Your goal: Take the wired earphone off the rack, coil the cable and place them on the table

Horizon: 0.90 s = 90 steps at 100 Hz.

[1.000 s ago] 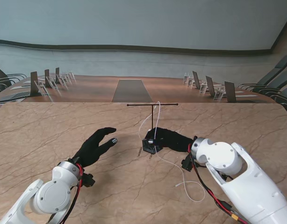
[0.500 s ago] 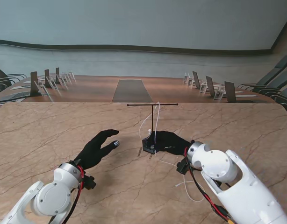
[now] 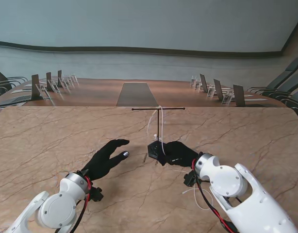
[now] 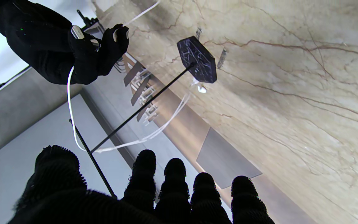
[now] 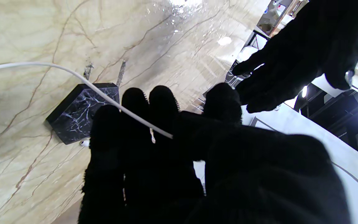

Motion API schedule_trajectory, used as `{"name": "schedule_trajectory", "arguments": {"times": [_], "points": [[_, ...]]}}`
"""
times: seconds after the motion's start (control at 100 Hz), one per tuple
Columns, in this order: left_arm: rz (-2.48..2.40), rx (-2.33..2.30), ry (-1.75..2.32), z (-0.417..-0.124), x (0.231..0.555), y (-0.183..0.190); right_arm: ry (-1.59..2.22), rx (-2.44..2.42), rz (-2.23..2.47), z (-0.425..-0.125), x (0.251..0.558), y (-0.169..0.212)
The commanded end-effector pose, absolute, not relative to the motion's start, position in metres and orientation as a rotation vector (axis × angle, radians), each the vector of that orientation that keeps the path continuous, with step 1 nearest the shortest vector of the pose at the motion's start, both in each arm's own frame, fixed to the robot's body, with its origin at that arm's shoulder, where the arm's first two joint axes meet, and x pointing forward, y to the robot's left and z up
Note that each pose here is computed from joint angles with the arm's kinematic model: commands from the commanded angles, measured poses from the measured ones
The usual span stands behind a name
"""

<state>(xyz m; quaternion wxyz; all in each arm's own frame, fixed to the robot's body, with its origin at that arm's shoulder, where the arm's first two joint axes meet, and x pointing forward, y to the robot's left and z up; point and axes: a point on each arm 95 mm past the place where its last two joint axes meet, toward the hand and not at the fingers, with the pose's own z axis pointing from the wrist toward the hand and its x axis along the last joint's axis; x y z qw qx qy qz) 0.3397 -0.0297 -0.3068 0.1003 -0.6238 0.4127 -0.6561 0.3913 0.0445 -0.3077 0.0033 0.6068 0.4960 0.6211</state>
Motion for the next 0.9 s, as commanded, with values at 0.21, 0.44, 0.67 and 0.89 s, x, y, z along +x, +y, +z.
{"name": "schedule_trajectory", "arguments": {"times": [0.21,0.44,0.67,0.89], "points": [[-1.965,-1.857,1.265,-0.308,0.335,-0.044,1.674,1.912,1.904,-0.308,0.379,0.049],[-1.972,-1.857,1.272,-0.307,0.337,-0.051,1.746,1.919,1.861,-0.309,0.373,0.049],[-1.985,-1.855,1.285,-0.307,0.342,-0.061,1.811,1.931,1.806,-0.313,0.366,0.049],[-2.008,-1.862,1.299,-0.306,0.347,-0.074,1.851,1.944,1.757,-0.319,0.358,0.050]]}}
